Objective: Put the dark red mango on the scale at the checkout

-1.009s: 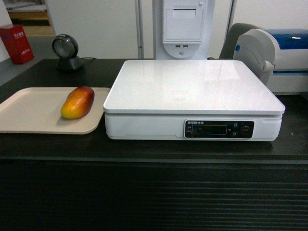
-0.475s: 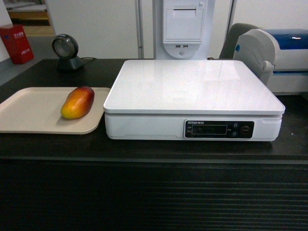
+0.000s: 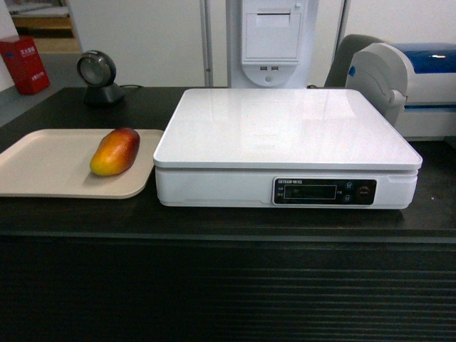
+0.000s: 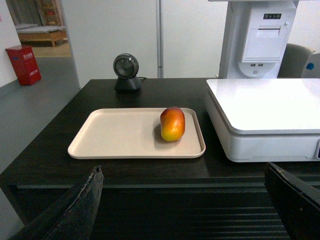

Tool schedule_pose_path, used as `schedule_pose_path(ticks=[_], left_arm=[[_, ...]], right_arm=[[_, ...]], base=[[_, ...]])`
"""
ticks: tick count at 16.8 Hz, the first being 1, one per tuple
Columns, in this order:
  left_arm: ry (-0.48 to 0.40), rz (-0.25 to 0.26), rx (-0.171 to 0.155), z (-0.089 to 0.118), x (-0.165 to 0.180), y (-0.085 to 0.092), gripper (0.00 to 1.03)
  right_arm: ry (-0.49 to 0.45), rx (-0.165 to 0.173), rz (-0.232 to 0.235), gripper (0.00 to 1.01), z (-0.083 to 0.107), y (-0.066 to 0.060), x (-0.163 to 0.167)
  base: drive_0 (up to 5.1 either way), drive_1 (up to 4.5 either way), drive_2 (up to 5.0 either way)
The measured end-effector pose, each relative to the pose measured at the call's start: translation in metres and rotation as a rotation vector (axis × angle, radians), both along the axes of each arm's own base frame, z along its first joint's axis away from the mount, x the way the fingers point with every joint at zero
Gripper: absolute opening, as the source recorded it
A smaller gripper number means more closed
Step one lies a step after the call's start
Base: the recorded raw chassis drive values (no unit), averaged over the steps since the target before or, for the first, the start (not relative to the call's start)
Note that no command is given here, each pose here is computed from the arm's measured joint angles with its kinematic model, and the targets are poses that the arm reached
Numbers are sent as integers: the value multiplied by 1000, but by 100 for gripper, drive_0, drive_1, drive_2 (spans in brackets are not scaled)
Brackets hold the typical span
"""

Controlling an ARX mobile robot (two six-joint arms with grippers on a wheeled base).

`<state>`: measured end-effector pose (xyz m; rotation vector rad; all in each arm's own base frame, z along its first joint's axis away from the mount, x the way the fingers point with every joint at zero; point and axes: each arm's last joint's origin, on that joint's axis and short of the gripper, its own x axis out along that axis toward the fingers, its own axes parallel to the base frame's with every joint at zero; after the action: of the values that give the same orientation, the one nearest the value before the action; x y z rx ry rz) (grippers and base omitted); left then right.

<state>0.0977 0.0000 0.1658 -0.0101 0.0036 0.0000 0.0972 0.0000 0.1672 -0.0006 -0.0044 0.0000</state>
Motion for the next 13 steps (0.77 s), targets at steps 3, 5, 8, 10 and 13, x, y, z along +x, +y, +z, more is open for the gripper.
schedule_pose_path(ticks=[3, 5, 8, 10, 13], left_arm=[[0, 0, 0, 0, 0, 0, 98], [0, 0, 0, 0, 0, 0, 98], [160, 184, -96, 16, 17, -2, 98], [102, 185, -131, 36, 41, 4, 98], [76, 97, -112, 52, 95, 9, 98]], right_arm=[[0, 0, 0, 98, 0, 0, 0], [0, 0, 0, 98, 0, 0, 0], [-2, 0, 2, 98, 0, 0, 0], [0, 0, 0, 98, 0, 0, 0], [0, 0, 0, 98, 0, 0, 0]], base=[[0, 0, 0], [0, 0, 0], [0, 0, 0], [0, 0, 0], [0, 0, 0]])
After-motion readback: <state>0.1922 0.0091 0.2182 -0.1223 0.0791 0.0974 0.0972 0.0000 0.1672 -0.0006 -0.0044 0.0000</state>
